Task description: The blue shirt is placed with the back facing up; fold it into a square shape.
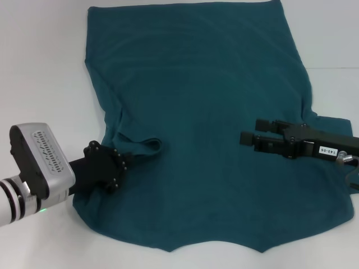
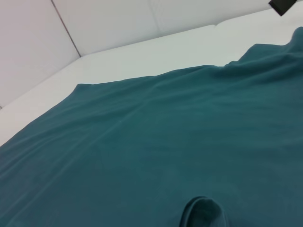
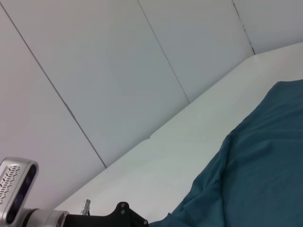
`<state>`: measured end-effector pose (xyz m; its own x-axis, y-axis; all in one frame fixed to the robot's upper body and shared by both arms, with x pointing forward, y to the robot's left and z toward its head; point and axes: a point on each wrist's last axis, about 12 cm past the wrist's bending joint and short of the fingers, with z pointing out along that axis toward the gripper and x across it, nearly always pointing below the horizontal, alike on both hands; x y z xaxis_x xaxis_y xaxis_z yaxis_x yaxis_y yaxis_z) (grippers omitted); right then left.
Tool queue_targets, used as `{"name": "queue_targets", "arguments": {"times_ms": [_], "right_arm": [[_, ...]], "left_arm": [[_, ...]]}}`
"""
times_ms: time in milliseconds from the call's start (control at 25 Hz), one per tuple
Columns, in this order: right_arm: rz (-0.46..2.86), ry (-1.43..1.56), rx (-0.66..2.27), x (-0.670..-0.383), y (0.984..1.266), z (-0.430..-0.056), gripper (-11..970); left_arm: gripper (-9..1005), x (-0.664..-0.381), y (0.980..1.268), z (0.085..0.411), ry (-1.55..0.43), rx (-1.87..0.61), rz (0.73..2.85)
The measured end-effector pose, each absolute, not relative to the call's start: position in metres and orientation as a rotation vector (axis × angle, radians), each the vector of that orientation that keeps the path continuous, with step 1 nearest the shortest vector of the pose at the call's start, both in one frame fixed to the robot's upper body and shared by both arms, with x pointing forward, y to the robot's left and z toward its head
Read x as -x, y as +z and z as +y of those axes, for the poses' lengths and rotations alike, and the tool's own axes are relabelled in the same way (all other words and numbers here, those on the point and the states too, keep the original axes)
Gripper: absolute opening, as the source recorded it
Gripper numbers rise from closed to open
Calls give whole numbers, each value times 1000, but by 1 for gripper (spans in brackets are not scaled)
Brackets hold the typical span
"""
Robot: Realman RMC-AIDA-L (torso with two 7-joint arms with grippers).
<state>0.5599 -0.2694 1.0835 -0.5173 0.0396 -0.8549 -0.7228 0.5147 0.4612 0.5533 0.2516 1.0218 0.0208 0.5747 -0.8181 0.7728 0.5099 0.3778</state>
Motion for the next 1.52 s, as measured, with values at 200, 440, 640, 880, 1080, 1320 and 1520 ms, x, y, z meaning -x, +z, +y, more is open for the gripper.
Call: {"name": "queue_targets", "arguments": {"times_ms": [200, 440, 640, 880, 1080, 1320, 1520], "right_arm": [[1875, 1087, 563, -560, 1083, -270, 859], [1877, 1086, 560, -559, 1083, -270, 858], [1878, 1079, 559, -560, 1082, -271, 857], [1873, 1072, 567, -560, 1082, -271, 856], [1874, 1070, 567, -560, 1083, -271, 855], [1875, 1068, 565, -559, 1082, -273, 854], [1877, 1068, 561, -558, 1082, -274, 853]], "left_arm": [[1, -555, 1024, 247, -251, -1181, 1655], [1, -558, 1037, 237, -358, -1188, 1647], [0, -562, 1045, 228, -428, -1180, 1654], [1, -565, 1051, 218, -473, -1171, 1657], [0, -568, 1055, 211, -496, -1169, 1656], [0, -573, 1063, 203, -517, -1162, 1648], [1, -578, 1072, 197, -525, -1165, 1635]]}}
